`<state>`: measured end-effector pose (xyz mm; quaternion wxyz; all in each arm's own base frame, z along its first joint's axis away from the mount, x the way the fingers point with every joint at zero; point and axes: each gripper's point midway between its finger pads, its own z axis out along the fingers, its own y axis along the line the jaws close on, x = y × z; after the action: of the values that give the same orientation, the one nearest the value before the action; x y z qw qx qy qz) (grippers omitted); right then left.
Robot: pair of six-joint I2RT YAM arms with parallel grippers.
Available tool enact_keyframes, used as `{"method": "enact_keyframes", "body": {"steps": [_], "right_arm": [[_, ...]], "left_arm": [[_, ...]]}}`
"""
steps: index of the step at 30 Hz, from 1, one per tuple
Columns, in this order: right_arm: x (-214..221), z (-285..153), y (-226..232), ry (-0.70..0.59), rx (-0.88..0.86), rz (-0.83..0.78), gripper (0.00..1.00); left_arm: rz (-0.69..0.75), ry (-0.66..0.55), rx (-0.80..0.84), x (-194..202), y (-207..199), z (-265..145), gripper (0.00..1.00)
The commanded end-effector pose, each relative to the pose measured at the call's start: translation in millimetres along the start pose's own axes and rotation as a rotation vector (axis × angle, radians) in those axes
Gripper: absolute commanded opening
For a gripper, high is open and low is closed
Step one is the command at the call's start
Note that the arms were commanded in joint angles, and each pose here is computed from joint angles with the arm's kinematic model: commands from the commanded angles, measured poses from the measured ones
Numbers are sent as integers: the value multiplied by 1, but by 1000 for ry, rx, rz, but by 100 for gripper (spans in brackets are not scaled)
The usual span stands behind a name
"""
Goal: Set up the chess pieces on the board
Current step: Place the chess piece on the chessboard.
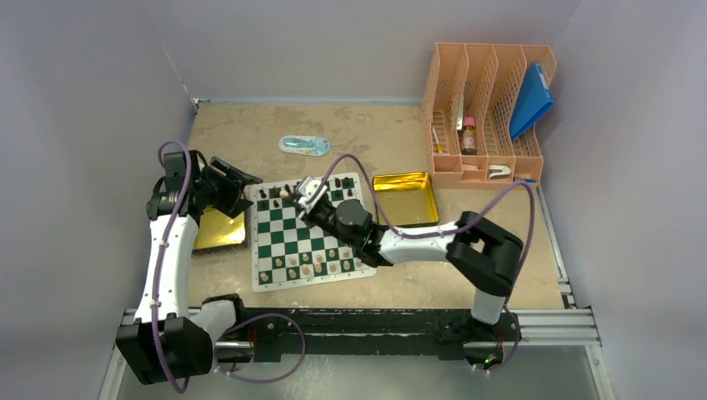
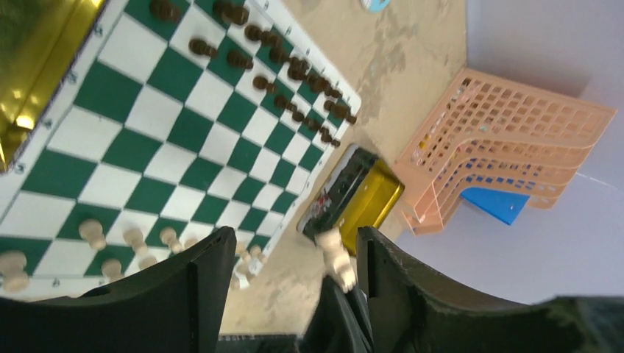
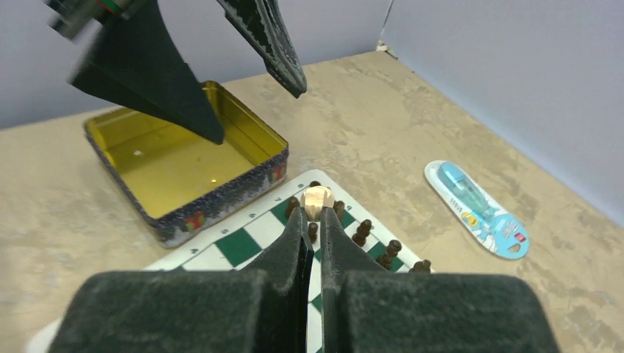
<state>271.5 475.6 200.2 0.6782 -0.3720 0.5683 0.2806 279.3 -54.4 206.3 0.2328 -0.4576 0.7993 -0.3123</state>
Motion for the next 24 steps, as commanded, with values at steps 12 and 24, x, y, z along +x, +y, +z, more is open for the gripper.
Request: {"method": "enact_keyframes", "body": {"steps": [12, 24], "right_arm": [[-25, -46, 72, 360, -163, 345, 0], [13, -52, 131, 559, -236, 315, 0]], "left_arm": [[495, -644, 32, -140, -70, -25, 60], [581, -501, -52, -154, -99, -25, 63]]}}
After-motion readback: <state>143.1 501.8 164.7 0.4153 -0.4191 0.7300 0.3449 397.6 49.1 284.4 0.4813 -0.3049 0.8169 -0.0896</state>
